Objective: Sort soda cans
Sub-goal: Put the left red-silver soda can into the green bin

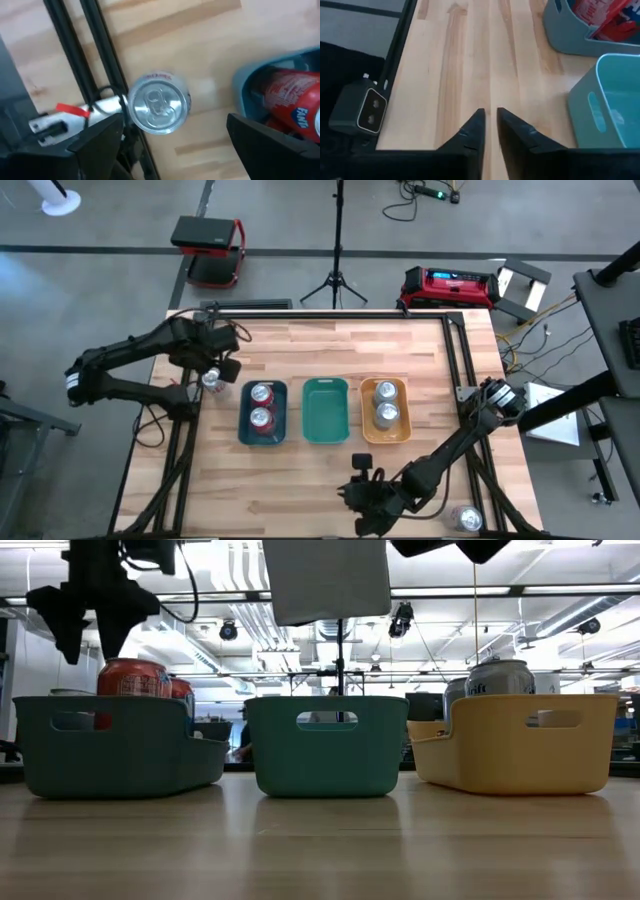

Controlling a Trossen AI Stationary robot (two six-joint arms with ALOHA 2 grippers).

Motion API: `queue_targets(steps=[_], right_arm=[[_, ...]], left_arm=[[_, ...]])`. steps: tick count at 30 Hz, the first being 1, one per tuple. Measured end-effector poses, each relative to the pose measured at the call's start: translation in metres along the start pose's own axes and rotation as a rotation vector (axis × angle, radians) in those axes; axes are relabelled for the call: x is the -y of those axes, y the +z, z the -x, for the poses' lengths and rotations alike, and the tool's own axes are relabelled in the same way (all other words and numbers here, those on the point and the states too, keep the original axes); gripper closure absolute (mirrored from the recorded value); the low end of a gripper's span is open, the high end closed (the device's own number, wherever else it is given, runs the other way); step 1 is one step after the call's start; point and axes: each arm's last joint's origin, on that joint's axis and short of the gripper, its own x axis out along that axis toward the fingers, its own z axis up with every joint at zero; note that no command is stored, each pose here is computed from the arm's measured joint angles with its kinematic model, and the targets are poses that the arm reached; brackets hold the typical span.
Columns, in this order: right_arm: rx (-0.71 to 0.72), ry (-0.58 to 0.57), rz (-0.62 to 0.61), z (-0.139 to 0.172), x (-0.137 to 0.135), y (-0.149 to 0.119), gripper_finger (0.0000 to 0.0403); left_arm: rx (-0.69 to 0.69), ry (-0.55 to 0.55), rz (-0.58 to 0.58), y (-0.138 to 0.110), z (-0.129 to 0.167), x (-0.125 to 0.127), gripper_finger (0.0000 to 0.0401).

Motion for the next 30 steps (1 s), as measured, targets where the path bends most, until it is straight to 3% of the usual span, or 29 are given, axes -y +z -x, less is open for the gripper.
queue_targets(steps=[7,14,23,30], right_arm=[[-0.019,0.013,0.033,-0.004,0.007,0.003,0.0277],[-0.022,0.022,0.059,-0.005,0.009,0.003,0.0215],[-0.023,0.030,0.042,-0.005,0.008,0.004,0.0186],[-0.024,0.027,0.037,-0.006,0.011,0.004,0.0186]], left_arm=[[-0.086,0.039,0.011,0.006,-0.007,0.001,0.0058],[-0.065,0.016,0.080,0.008,-0.009,-0.002,0.0058],[-0.122,0.082,0.099,0.003,-0.045,-0.009,0.0058],[-0.081,-0.002,0.108,0.004,-0.060,-0.012,0.0058]])
